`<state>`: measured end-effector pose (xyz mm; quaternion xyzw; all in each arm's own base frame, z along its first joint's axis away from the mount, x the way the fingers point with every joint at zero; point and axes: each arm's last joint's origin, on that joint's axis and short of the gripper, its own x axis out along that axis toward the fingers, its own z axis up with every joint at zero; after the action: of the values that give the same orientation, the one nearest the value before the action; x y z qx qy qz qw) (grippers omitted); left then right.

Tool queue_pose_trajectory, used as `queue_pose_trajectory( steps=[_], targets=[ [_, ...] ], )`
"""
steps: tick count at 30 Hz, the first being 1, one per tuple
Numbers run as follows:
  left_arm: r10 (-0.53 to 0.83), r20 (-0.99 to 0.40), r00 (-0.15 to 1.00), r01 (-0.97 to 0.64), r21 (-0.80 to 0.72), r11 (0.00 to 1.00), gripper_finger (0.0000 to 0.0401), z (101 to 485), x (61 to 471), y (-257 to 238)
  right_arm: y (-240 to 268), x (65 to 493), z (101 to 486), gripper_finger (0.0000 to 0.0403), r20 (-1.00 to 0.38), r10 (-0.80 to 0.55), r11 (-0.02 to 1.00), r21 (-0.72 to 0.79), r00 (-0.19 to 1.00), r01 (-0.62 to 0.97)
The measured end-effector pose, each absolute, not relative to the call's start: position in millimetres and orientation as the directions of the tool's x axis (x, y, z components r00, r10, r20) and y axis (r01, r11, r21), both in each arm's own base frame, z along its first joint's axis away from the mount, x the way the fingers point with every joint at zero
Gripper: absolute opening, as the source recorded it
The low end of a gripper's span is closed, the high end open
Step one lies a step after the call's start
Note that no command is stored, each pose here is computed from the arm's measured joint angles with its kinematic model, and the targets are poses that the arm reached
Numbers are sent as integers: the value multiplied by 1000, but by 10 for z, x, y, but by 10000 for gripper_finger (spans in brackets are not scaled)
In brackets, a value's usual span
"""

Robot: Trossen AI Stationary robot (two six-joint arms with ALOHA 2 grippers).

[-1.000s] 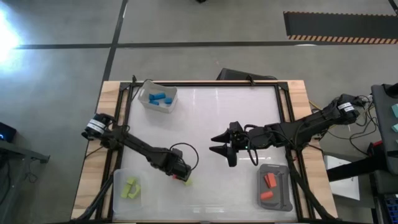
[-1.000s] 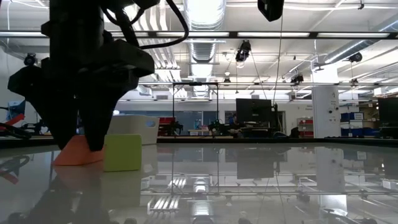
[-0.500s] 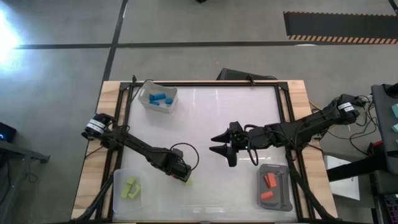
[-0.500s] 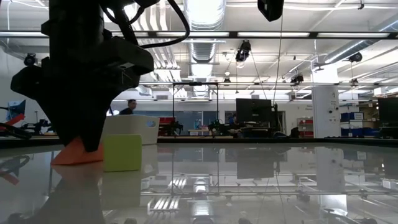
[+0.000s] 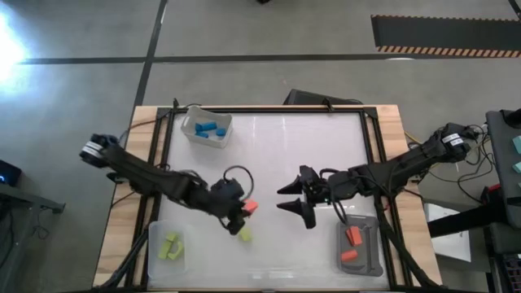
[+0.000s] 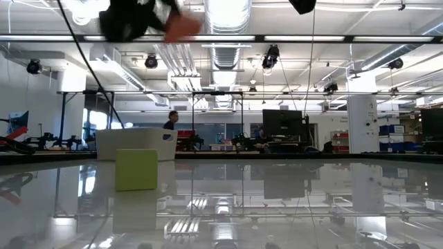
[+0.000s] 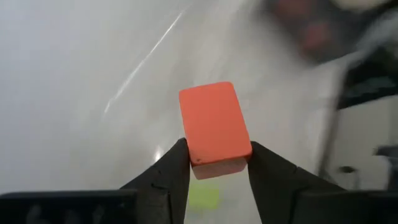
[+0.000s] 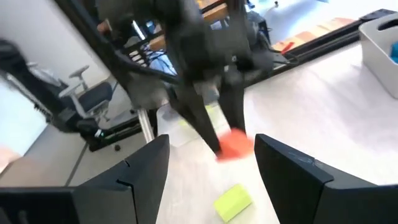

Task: Sort & place blocks by color
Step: Put the orange block into the black bin

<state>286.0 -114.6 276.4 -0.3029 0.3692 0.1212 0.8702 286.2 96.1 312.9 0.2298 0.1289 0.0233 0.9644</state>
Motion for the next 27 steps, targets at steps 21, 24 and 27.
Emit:
queue_pose_trajectory(
  steps=[21, 24, 27],
  targets=[
    [-76, -58, 995, 50, -358, 932, 125, 3655, 2927, -1033, 998, 2884, 3376, 226, 15, 119, 906, 408, 993, -115],
    [-68, -60, 996, 43, -356, 934, 125, 3631, 2967, -1013, 998, 2884, 3383, 226, 23, 119, 905, 408, 993, -118],
    [-61, -70, 996, 33, -348, 937, 125, 3599, 3000, -1001, 997, 2882, 3403, 226, 42, 117, 903, 412, 992, -124]
  ],
)
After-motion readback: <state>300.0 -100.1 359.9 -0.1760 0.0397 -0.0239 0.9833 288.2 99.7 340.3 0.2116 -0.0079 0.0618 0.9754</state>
